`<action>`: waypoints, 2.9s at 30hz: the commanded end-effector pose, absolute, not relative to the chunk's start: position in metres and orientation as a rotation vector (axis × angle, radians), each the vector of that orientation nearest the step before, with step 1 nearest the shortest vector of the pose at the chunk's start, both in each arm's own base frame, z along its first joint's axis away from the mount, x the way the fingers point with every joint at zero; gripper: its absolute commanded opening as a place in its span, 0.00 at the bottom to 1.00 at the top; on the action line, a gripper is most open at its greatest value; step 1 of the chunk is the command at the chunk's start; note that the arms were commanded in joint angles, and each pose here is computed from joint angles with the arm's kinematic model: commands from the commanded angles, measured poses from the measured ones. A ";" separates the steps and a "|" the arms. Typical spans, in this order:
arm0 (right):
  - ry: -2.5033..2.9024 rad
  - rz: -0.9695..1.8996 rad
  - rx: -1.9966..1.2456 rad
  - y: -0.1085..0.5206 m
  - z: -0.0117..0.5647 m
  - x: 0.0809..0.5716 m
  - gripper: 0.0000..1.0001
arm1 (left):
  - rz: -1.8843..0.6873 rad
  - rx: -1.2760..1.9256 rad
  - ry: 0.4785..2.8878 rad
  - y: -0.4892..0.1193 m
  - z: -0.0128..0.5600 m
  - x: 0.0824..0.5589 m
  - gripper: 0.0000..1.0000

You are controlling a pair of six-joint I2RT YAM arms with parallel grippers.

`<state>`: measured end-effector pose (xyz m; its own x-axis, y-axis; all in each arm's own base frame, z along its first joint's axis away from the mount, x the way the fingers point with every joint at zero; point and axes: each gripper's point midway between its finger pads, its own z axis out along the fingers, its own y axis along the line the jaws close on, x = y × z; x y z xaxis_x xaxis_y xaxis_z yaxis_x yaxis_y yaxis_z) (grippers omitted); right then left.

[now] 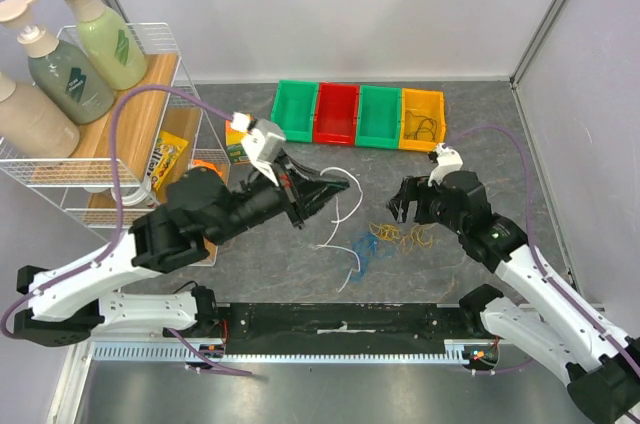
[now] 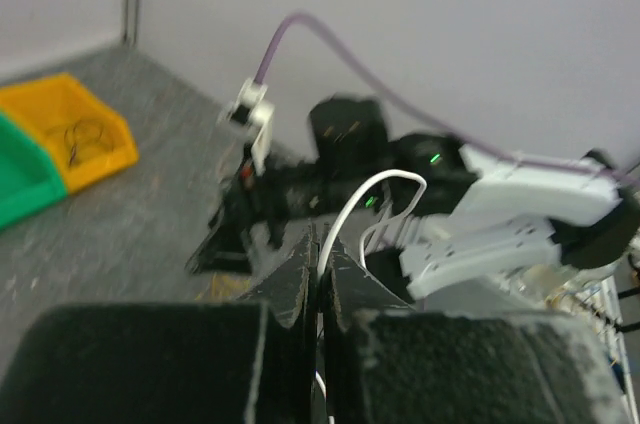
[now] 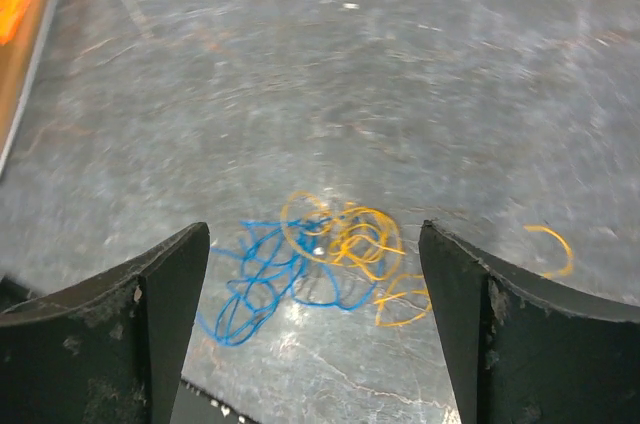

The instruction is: Untangle the cables

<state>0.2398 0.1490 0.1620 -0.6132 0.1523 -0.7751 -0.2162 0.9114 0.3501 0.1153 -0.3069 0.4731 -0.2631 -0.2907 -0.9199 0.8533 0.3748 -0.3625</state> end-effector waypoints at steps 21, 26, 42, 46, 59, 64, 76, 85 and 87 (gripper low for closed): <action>1.514 1.563 -0.591 0.309 0.280 0.107 0.80 | -1.114 -0.072 1.777 -0.261 0.353 0.154 0.02; 1.524 1.536 -0.642 0.336 0.278 0.091 0.76 | -1.090 -0.131 1.813 -0.259 0.346 0.158 0.02; 1.571 1.279 -0.566 0.374 0.268 0.094 0.64 | -1.102 -0.222 1.814 -0.251 0.348 0.160 0.02; 1.558 1.328 -0.576 0.382 0.273 0.089 0.54 | -1.087 -0.223 1.812 -0.249 0.347 0.162 0.02; 1.597 1.436 -0.670 0.355 0.262 0.061 0.00 | -0.928 -0.114 1.865 -0.233 0.313 0.162 0.11; 1.731 1.475 -0.752 0.345 0.268 0.065 0.00 | -0.928 0.040 1.905 -0.227 0.296 0.146 0.65; 1.784 1.741 -0.842 0.344 0.337 0.094 0.00 | -1.322 0.414 1.622 -0.223 0.370 0.079 0.65; 1.808 1.841 -0.716 0.344 0.359 0.108 0.00 | -1.326 0.554 1.636 -0.258 0.366 0.075 0.77; 1.810 1.848 -0.702 0.342 0.361 0.108 0.00 | -1.283 0.564 1.660 -0.266 0.360 0.081 0.73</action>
<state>0.1187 0.3461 0.3321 -0.7561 -0.0373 -0.6533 -0.6544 0.0453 0.7548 0.0775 -0.2516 0.3492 -0.5141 -0.1993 -0.8343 0.7561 0.3540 -0.5504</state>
